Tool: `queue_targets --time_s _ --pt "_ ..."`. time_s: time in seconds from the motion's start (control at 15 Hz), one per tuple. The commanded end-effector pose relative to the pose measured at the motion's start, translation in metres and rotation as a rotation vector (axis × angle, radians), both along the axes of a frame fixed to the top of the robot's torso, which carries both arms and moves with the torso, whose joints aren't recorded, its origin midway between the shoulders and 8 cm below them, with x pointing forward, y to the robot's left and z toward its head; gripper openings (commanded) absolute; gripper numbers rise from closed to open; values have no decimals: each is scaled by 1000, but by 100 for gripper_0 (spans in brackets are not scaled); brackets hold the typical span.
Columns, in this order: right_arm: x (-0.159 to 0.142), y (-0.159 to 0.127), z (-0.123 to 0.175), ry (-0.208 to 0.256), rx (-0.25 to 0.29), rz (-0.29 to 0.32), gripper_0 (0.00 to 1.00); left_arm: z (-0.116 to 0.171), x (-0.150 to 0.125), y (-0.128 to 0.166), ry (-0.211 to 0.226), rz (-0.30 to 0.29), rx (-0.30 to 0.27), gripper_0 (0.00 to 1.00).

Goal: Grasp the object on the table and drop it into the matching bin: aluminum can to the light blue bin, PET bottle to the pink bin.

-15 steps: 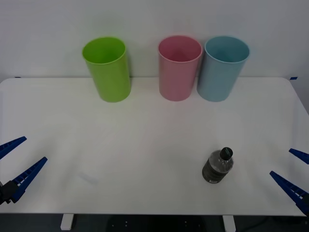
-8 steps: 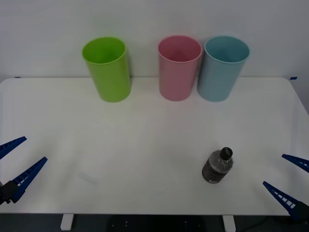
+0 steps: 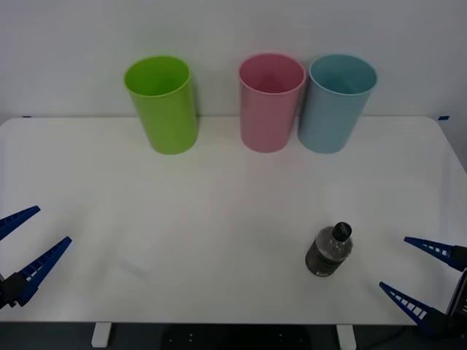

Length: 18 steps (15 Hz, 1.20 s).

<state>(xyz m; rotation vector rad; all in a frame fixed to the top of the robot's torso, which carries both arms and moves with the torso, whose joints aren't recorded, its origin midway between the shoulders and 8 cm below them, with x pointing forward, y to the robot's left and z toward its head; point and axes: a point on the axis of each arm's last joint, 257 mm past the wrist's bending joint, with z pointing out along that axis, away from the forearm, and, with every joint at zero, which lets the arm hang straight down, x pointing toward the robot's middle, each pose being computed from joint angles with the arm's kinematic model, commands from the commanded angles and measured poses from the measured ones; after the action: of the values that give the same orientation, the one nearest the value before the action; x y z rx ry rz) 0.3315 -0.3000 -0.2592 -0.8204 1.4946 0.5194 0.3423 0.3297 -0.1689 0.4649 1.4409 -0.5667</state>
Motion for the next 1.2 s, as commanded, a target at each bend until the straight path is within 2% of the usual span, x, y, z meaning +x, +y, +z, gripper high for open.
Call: queue_targets --time_s 0.07,0.73,1.2 --pt "2 11 -4 7 3 19 100 0 0 0 0 0 0 100" --pt "27 49 -22 11 -15 27 100 0 0 0 0 0 0 100" --pt "47 73 -32 -2 -23 3 100 0 0 0 0 0 0 100"
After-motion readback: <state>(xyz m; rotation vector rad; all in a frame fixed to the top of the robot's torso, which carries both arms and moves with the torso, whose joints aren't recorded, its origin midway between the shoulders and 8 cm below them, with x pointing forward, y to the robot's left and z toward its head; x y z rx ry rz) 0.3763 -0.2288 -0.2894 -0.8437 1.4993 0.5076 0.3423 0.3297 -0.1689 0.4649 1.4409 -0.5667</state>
